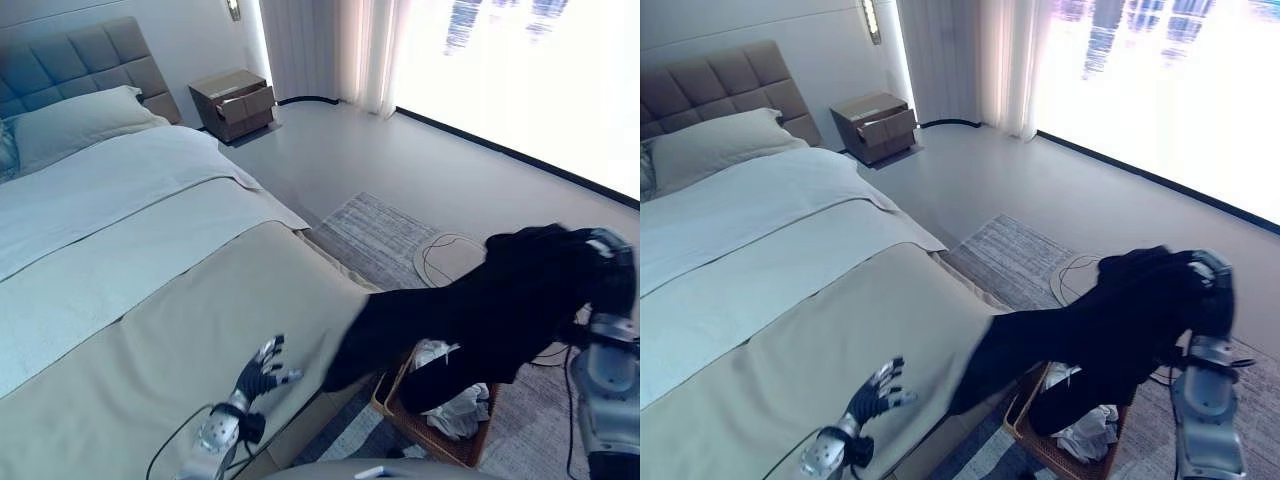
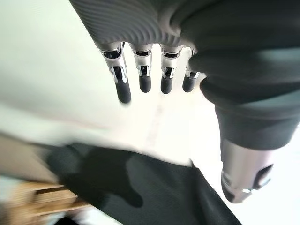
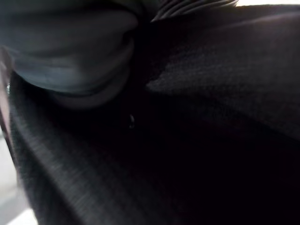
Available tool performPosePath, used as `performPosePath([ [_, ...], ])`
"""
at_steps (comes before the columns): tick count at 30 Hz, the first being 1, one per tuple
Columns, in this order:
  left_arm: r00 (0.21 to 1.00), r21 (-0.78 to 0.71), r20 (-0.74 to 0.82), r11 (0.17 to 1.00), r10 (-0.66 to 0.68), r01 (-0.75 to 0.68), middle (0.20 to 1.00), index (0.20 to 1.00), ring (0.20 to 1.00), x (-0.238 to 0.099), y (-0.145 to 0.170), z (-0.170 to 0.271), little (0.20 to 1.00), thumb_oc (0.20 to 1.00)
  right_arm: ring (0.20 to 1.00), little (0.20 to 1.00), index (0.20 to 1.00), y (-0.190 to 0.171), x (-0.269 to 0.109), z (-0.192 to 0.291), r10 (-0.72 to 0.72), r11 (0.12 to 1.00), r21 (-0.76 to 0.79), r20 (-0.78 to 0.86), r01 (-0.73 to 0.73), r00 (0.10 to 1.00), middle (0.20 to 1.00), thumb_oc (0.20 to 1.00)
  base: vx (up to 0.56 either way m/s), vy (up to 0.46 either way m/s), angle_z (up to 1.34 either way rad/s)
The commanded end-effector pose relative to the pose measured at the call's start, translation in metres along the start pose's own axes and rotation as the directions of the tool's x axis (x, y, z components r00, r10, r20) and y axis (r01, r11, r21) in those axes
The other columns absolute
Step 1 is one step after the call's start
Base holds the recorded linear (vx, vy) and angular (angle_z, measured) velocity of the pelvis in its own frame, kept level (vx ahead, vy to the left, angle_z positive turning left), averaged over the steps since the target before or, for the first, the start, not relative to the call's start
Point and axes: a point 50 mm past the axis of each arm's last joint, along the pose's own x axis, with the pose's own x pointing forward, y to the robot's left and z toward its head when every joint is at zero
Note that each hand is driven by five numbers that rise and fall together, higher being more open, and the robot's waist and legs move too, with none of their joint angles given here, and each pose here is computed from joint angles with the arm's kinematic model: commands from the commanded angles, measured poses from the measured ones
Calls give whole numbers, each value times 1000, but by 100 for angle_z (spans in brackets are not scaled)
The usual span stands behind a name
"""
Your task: Pick up clothes into the bucket
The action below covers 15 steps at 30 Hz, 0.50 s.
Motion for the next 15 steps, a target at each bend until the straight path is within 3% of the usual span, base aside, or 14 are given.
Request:
performPosePath([
  [1, 992, 95, 107, 993, 66, -77, 1000, 1000, 1000, -2, 31, 21, 1000, 1000, 200, 200, 200, -25, 39, 41, -171, 985, 58, 232, 162, 957, 200, 200, -9, -2, -4],
  [10, 978, -28, 134, 987, 161, -159, 1000, 1000, 1000, -16, 50, 20, 1000, 1000, 200, 200, 200, -49, 50, 52, -223, 975, 44, 282, 220, 933, 200, 200, -2, -1, 0],
  [15, 952, -90, 230, 979, 200, -184, 1000, 1000, 1000, -21, 57, 39, 1000, 1000, 200, 200, 200, -41, 32, 22, -197, 980, 21, 139, 196, 971, 200, 200, 0, 0, 0],
])
